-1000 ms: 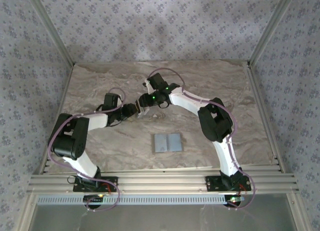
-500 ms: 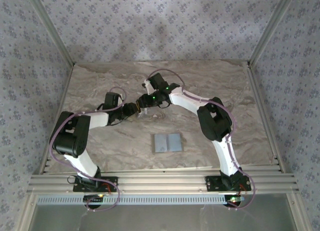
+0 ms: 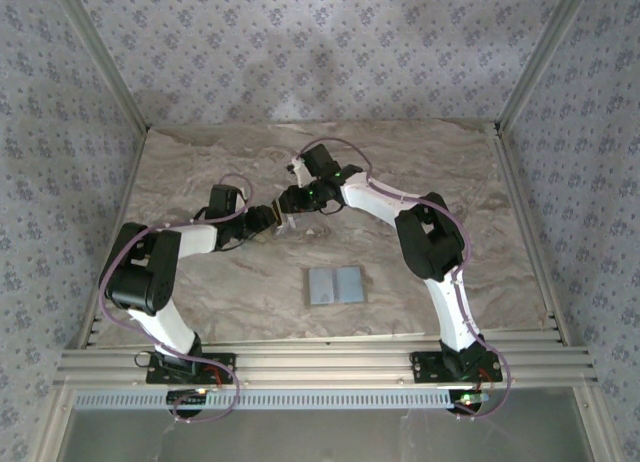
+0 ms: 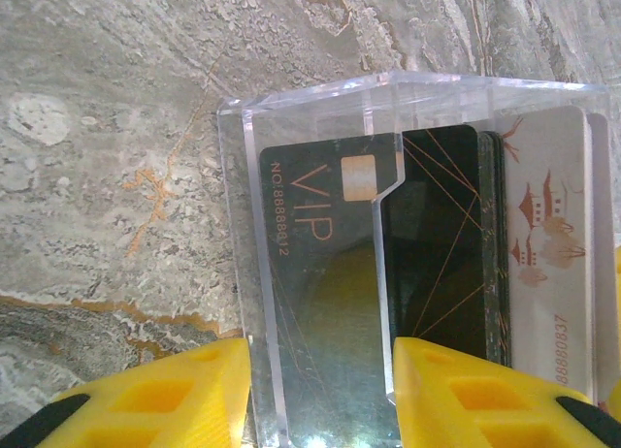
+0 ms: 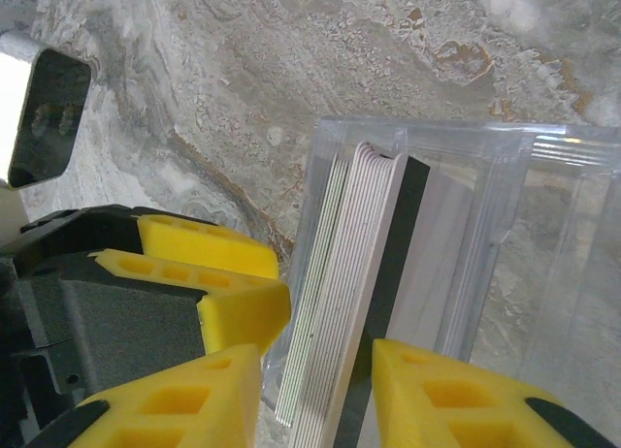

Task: Put the credit cards into the card holder
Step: Pick up the credit card from the storage box.

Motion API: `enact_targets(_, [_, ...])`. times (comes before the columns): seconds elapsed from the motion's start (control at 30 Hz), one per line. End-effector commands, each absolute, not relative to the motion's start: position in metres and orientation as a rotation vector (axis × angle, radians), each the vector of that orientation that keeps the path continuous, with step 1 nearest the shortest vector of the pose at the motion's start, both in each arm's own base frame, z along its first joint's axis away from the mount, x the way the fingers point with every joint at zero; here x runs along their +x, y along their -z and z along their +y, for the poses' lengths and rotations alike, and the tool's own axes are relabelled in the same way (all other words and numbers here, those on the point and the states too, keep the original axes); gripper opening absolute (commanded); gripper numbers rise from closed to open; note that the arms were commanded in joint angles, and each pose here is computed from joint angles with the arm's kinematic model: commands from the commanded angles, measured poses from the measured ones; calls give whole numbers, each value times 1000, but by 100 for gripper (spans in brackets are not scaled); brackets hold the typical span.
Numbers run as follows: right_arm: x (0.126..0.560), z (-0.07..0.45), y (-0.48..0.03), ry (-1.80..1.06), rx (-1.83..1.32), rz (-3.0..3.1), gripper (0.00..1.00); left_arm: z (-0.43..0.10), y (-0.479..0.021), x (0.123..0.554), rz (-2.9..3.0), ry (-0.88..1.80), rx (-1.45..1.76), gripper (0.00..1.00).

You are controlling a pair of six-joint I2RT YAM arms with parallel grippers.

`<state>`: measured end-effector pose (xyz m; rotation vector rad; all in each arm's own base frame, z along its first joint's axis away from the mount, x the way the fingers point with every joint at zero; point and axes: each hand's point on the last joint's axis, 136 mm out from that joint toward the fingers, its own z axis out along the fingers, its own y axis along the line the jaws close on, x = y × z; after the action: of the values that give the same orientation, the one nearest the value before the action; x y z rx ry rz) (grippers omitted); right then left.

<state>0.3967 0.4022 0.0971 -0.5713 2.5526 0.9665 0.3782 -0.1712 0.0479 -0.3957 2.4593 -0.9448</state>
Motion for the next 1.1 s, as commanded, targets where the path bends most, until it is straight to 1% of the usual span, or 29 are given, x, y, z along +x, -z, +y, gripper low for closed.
enact_targets(0.0, [393, 407, -112, -1043, -576, 2524, 35, -174, -50, 383, 2454, 955, -364, 43])
enact_targets(0.4, [394, 403, -118, -1044, -562, 2518, 26, -174, -49, 383, 2457, 955, -365, 42])
enact_targets(0.5, [393, 401, -119, -1042, -562, 2518, 22, -175, -49, 383, 2458, 954, -364, 42])
enact_targets(0.9, [394, 392, -126, -1014, -548, 2514, 20, -174, -50, 382, 2458, 950, -367, 42])
enact_targets(1.07, [396, 386, -129, -991, -531, 2515, 14, -173, -52, 381, 2458, 948, -366, 42])
